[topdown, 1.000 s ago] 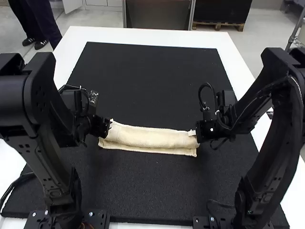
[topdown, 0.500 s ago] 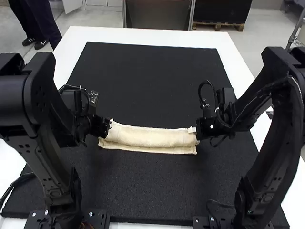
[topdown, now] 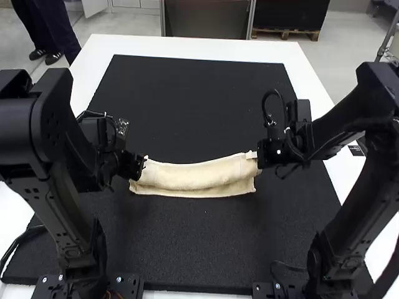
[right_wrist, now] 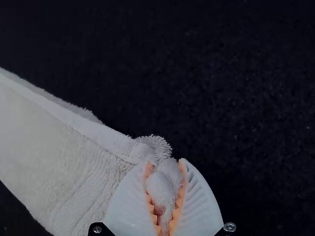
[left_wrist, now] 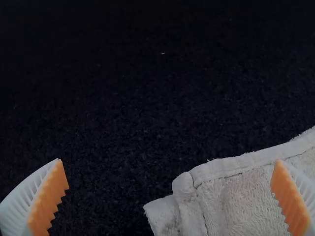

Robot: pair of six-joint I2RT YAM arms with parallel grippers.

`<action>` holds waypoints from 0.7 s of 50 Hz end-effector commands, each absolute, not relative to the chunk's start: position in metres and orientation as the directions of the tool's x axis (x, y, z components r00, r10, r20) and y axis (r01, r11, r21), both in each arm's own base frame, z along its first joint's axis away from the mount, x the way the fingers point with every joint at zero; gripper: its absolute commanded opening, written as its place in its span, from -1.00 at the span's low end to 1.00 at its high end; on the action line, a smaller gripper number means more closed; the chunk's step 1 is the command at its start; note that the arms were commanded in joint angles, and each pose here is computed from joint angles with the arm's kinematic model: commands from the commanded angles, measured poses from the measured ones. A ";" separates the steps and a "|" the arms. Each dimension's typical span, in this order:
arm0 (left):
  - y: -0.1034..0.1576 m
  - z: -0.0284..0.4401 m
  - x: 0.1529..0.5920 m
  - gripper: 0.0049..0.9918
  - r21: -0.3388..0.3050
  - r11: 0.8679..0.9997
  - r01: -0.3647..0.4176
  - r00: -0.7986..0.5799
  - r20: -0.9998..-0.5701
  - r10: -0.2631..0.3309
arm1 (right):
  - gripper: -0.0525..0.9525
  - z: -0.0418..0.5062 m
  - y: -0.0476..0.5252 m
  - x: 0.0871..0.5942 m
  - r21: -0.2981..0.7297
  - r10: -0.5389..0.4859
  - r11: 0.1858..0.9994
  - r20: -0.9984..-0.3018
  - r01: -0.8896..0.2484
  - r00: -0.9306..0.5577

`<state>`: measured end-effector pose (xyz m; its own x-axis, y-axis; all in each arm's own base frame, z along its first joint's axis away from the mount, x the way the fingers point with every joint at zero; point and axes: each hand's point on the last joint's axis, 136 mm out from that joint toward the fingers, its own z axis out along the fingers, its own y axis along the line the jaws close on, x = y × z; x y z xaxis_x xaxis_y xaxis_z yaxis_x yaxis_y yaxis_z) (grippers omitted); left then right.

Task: Fold the towel.

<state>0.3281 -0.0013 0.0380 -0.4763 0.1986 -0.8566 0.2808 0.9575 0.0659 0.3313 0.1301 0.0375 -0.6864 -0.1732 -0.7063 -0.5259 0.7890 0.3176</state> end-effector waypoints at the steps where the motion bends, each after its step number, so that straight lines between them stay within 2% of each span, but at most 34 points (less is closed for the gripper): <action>1: 0.002 0.045 0.334 0.95 0.062 0.959 0.276 -0.460 -0.868 0.189 | -0.93 0.021 0.134 0.321 0.353 -0.177 0.778 -0.670 -0.520 -0.721; 13: 0.002 0.045 0.334 0.95 0.064 0.959 0.275 -0.459 -0.868 0.189 | -0.93 -0.001 0.133 0.317 0.357 -0.189 0.777 -0.652 -0.518 -0.734; 18: 0.002 0.046 0.334 0.95 0.067 0.959 0.274 -0.457 -0.869 0.191 | -0.54 0.001 0.133 0.322 0.349 -0.186 0.779 -0.664 -0.520 -0.724; 23: 0.002 0.046 0.334 0.95 0.066 0.960 0.273 -0.456 -0.869 0.190 | 0.27 0.002 0.132 0.324 0.343 -0.184 0.783 -0.668 -0.519 -0.721; 29: 0.002 0.047 0.335 0.95 0.068 0.959 0.276 -0.453 -0.871 0.192 | 0.70 0.001 0.130 0.323 0.339 -0.191 0.784 -0.666 -0.521 -0.721; 35: 0.001 0.045 0.334 0.95 0.063 0.958 0.279 -0.458 -0.869 0.190 | 0.81 -0.003 0.125 0.320 0.338 -0.198 0.787 -0.654 -0.516 -0.730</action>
<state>0.3282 -0.0012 0.0381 -0.4761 0.1987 -0.8567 0.2804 0.9576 0.0663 0.3200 0.1289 -0.0013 -0.7336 -0.1857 -0.6537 -0.5084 0.7883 0.3465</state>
